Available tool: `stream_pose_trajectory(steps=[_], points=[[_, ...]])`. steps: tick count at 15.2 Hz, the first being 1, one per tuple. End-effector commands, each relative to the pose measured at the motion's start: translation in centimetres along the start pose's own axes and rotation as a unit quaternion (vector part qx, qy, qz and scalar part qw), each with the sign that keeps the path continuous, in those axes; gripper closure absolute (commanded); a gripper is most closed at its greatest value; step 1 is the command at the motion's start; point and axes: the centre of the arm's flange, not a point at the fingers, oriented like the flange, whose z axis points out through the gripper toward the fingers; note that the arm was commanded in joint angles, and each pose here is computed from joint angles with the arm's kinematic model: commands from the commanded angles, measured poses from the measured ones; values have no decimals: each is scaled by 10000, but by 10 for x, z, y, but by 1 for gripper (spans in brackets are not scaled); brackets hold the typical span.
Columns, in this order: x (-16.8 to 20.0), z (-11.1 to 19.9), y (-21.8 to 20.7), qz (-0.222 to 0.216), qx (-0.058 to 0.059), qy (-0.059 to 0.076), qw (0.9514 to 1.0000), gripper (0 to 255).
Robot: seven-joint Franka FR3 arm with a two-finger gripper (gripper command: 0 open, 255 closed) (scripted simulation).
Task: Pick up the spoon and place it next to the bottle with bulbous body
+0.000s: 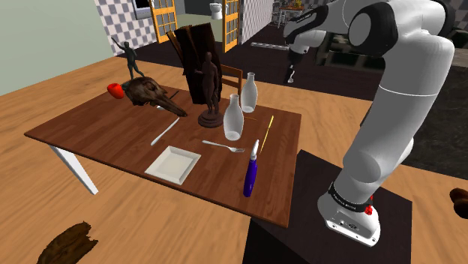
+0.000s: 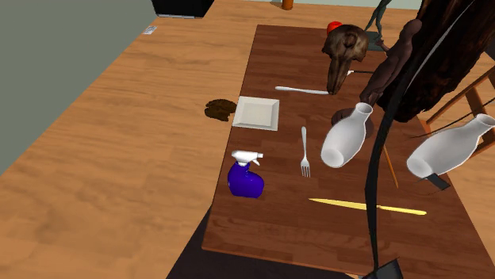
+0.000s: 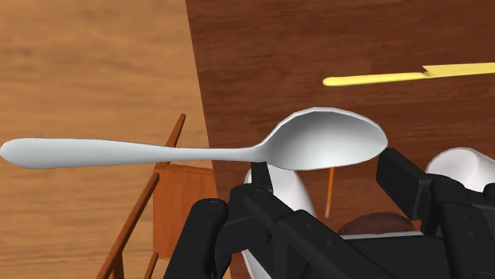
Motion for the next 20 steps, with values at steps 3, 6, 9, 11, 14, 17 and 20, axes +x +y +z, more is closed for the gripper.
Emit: stream_pose_trajectory(steps=[3,6,9,11,14,17,20], points=[[-3,21,0,0,-2,1,10000,255],[-6,36,-1,0,-2,1,10000,255],[-8,52,-1,0,-2,1,10000,255],[-10,62,-2,0,-2,1,10000,255],[-12,78,-2,0,-2,1,10000,255],[-15,94,-3,0,-2,1,10000,255],[-17,109,-3,0,-2,1,10000,255]])
